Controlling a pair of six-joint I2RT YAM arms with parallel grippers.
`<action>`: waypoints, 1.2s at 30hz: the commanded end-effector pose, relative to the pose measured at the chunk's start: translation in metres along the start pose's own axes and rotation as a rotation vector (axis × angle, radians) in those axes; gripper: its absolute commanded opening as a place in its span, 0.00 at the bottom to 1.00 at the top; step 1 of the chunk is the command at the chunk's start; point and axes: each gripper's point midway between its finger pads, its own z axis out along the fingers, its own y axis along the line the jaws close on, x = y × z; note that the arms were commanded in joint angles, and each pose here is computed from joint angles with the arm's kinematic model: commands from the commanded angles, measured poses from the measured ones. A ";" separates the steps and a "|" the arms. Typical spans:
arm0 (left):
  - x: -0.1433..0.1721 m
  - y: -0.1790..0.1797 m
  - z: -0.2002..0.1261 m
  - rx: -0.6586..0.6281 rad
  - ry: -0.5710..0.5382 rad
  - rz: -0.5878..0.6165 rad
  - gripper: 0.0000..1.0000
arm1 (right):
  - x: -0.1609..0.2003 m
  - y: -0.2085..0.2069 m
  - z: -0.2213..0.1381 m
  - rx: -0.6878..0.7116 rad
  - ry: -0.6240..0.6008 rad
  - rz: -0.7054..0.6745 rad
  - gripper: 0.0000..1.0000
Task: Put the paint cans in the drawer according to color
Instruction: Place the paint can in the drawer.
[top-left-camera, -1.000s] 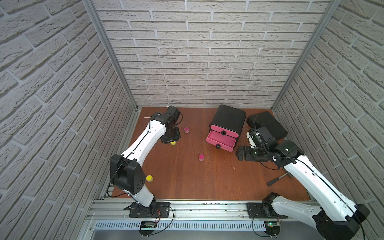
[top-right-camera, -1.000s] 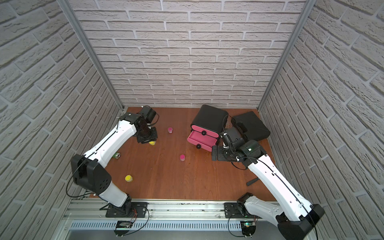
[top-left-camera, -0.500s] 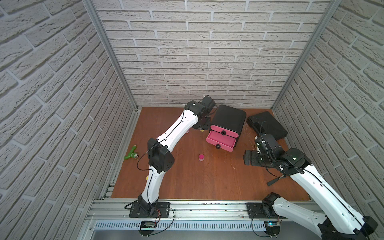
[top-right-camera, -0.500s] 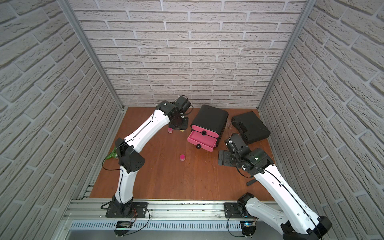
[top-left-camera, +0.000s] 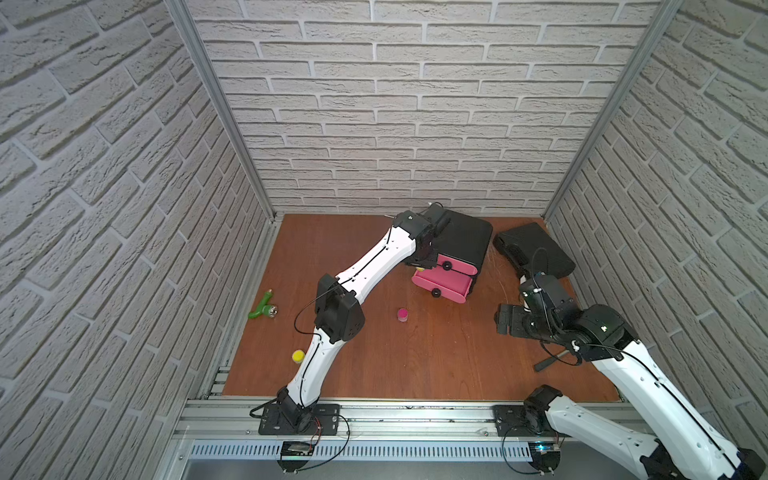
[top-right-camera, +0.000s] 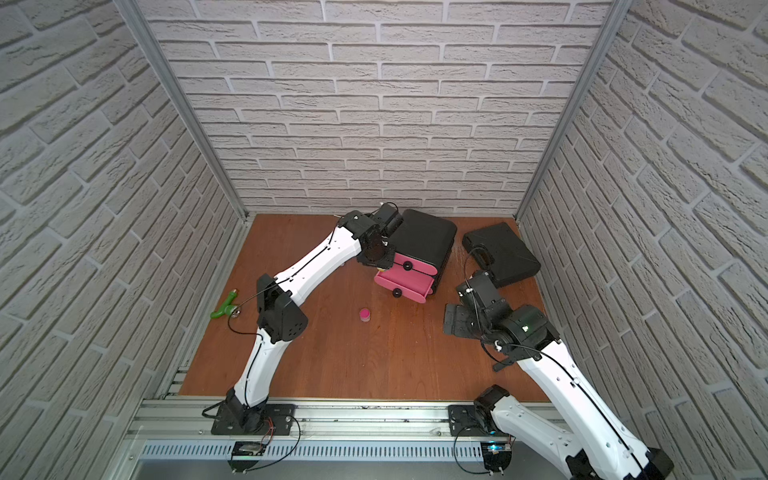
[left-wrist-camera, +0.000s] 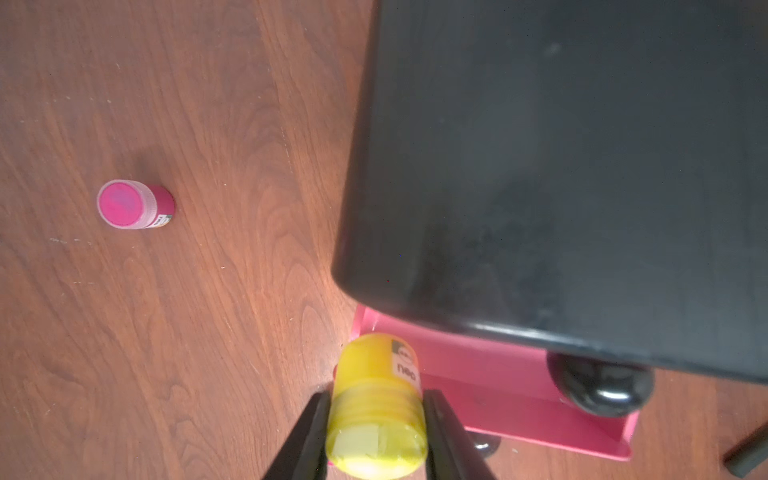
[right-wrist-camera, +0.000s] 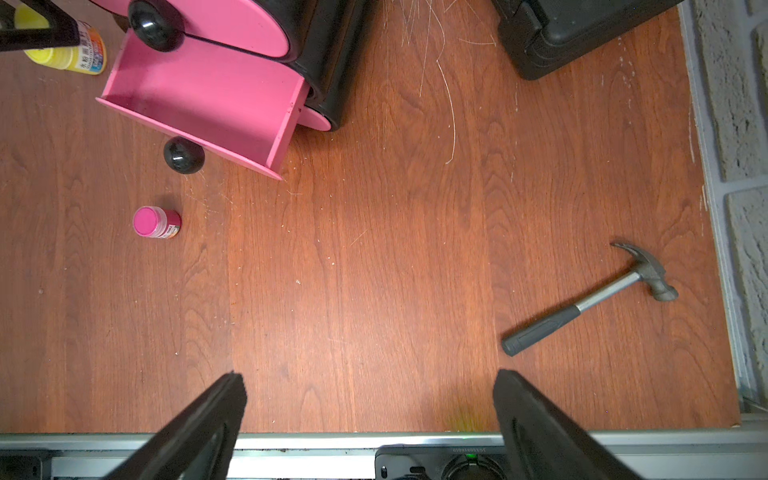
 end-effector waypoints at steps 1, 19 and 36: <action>0.001 -0.012 0.009 0.028 0.007 0.021 0.24 | 0.004 -0.006 0.000 0.019 -0.003 0.013 0.98; 0.005 -0.012 0.038 0.022 0.048 0.034 0.54 | 0.005 -0.014 -0.012 0.021 -0.028 0.057 0.97; 0.015 0.061 -0.076 -0.040 -0.098 -0.111 0.55 | 0.010 0.012 0.004 -0.070 0.038 0.034 0.97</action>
